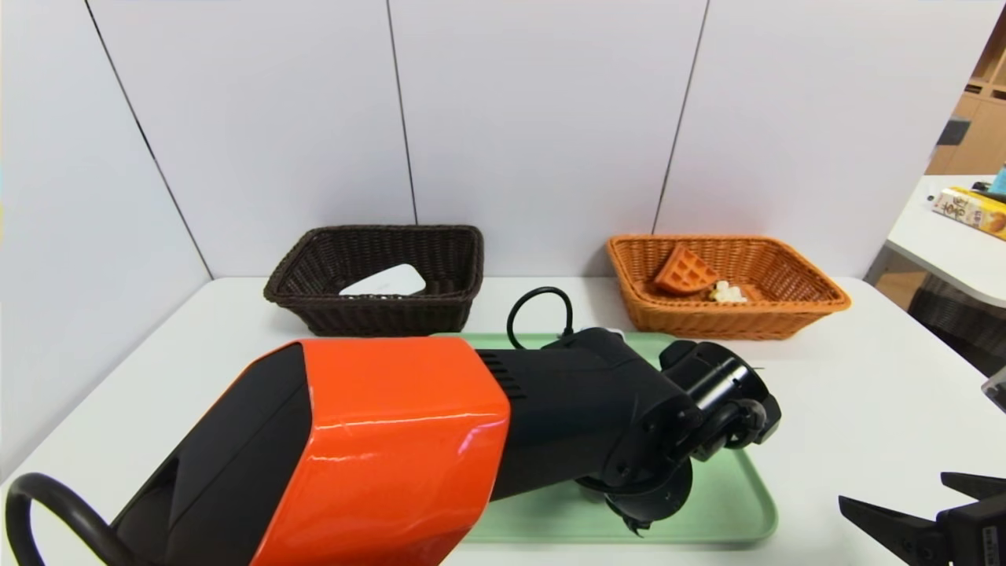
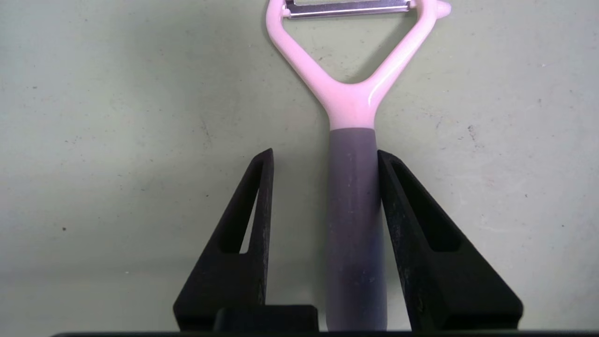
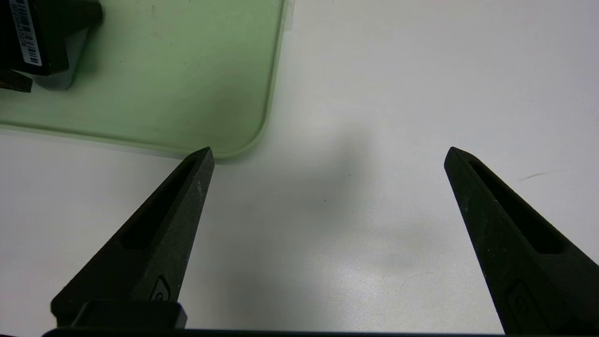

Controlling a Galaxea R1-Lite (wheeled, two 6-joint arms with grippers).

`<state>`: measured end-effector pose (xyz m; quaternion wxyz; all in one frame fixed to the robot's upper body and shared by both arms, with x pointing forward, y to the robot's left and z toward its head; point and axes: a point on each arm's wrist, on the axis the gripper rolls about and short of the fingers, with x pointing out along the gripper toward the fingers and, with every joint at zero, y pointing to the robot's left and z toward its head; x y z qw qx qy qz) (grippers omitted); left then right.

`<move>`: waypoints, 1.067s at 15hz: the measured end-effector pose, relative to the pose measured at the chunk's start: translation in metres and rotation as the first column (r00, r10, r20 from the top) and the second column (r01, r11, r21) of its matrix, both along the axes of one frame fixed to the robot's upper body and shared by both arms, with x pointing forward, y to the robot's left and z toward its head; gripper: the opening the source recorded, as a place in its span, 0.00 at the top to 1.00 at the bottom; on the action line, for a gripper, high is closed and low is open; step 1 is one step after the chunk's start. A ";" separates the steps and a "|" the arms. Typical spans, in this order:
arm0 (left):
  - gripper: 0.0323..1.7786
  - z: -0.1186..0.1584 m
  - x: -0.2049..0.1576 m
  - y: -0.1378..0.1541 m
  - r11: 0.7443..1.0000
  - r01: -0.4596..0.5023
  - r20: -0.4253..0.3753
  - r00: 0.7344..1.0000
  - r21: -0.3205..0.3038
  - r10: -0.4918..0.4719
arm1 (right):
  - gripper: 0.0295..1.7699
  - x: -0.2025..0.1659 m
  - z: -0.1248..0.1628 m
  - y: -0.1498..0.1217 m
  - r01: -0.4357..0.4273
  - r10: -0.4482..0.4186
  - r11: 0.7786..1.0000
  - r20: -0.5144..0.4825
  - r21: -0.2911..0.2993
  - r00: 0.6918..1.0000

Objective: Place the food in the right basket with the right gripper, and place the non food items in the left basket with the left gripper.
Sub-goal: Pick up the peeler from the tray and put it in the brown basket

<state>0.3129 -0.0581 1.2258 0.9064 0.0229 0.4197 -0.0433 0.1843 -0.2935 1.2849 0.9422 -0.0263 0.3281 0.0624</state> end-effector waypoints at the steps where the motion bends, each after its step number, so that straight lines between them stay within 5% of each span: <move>1: 0.62 0.001 0.000 0.000 1.000 0.003 0.000 1.000 0.001 -0.003 | 0.04 0.000 0.000 0.000 -0.001 0.001 1.000 0.001 0.000 1.000; 3: 0.84 0.004 -0.003 0.000 1.000 0.012 0.004 1.000 0.002 -0.012 | 0.04 0.000 0.000 0.000 0.000 0.000 1.000 0.001 0.001 1.000; 13: 0.84 0.042 -0.023 0.003 0.994 0.105 0.093 0.990 0.018 -0.106 | 0.04 0.001 -0.001 0.001 -0.001 0.001 1.000 -0.001 -0.002 1.000; 16: 0.84 0.063 -0.029 0.013 0.979 0.188 0.121 0.973 0.081 -0.197 | 0.04 0.001 -0.001 0.001 -0.001 0.001 1.000 -0.002 -0.002 1.000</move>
